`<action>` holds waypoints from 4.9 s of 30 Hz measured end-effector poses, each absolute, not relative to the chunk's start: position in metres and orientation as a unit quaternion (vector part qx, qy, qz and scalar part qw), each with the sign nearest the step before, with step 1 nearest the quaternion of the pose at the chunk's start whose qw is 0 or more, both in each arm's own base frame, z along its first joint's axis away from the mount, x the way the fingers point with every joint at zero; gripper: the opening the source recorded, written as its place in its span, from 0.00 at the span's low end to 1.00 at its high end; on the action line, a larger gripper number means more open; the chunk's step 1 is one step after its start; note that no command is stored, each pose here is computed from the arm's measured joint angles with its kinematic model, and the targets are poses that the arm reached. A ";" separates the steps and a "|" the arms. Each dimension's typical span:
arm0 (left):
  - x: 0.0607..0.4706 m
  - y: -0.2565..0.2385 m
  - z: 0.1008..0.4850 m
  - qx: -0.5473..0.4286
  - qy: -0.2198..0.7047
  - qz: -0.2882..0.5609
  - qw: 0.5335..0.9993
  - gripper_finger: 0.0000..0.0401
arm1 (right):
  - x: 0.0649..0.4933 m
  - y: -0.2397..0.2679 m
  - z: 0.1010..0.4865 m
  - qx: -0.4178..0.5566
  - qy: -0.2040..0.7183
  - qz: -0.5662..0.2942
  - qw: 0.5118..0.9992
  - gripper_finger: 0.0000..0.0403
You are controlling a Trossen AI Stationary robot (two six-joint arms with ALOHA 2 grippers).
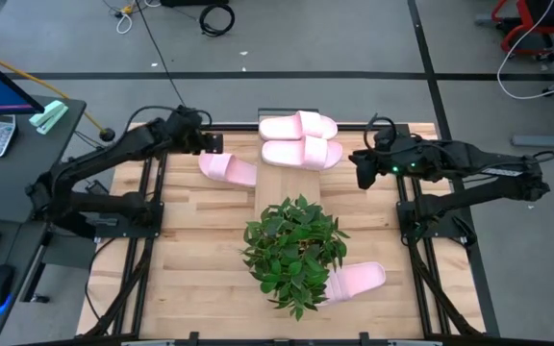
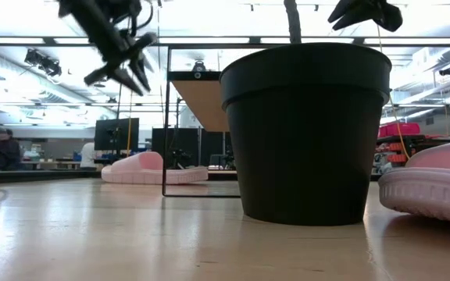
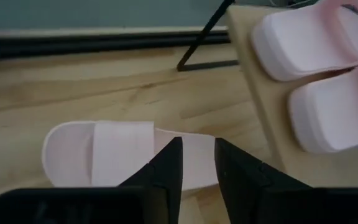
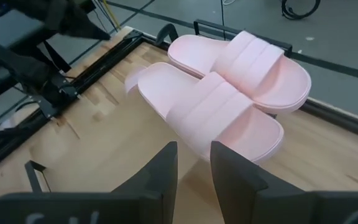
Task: Pick and place slides into the shelf
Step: Put the pink slide on the shelf
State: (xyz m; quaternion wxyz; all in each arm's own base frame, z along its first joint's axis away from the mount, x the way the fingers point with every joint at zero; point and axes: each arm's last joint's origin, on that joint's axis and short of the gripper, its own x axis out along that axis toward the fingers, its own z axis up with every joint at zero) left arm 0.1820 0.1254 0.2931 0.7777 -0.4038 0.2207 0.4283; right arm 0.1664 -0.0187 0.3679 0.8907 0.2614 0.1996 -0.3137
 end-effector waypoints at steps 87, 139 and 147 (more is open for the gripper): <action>0.156 0.192 0.176 -0.416 0.273 0.409 0.765 0.42 | 0.161 0.127 0.310 0.575 0.370 -0.267 0.679 0.25; 0.157 0.190 0.176 -0.441 0.274 0.380 0.765 0.42 | 0.192 0.202 0.236 0.558 0.378 -0.342 0.654 0.25; 0.157 0.190 0.176 -0.441 0.274 0.380 0.766 0.42 | 0.194 0.205 0.229 0.548 0.388 -0.351 0.652 0.25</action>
